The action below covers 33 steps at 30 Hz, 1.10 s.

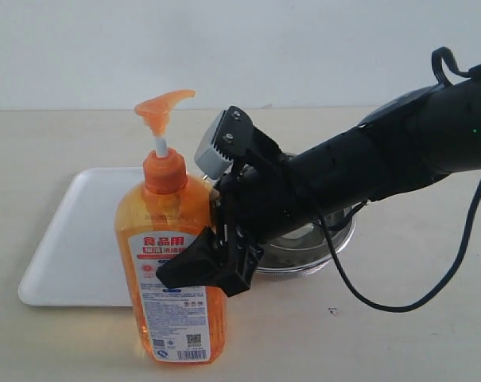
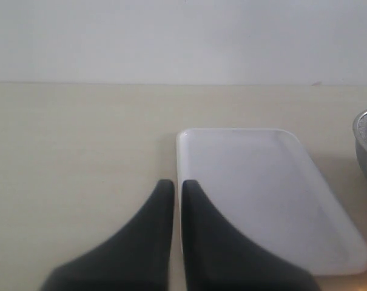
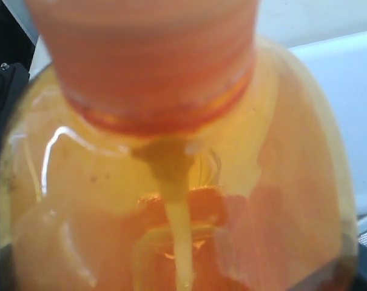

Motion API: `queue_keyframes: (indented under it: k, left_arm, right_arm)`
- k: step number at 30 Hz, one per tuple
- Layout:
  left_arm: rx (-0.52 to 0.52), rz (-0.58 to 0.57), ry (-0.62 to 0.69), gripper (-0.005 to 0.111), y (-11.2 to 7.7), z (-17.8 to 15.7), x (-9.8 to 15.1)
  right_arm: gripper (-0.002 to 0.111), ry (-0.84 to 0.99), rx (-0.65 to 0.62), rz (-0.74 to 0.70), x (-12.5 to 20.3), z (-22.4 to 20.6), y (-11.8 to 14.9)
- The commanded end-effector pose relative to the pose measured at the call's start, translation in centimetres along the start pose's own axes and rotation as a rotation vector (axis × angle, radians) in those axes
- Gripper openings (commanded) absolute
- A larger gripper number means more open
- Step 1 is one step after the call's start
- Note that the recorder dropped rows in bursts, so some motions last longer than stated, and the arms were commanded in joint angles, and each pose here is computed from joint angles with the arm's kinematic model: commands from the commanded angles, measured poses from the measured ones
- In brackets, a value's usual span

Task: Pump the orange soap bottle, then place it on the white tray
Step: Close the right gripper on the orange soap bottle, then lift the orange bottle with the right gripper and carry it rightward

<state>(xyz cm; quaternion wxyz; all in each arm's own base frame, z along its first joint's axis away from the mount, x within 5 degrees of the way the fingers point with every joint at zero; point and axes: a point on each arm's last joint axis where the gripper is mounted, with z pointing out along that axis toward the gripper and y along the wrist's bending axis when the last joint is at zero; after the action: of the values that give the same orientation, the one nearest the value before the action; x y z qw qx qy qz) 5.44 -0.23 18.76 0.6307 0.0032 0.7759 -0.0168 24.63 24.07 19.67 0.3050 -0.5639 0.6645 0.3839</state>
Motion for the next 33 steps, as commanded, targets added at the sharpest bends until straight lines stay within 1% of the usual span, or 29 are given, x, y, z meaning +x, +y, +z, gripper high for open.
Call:
queue_keyframes:
  k: [1,6,24,28,33]
  left_arm:
    - [-0.001,0.003,0.002,0.005,0.0,0.0,0.1]
    - [-0.001,0.003,0.002,0.005,0.0,0.0,0.1]
    - [-0.001,0.003,0.002,0.005,0.0,0.0,0.1]
    - [-0.001,0.003,0.002,0.005,0.0,0.0,0.1]
    - [-0.001,0.003,0.002,0.005,0.0,0.0,0.1]
  right_arm:
    - [0.000,0.022,-0.059,-0.022,0.1,-0.1,0.6]
    - [0.000,0.019,-0.100,-0.029,0.1,-0.1,1.0]
    - [0.000,0.080,-0.146,-0.074,0.6,-0.3,1.4]
    - [0.000,0.091,-0.123,-0.108,0.0,-1.0,1.8]
    - [0.000,0.068,-0.074,-0.175,-1.7,-2.8,2.7]
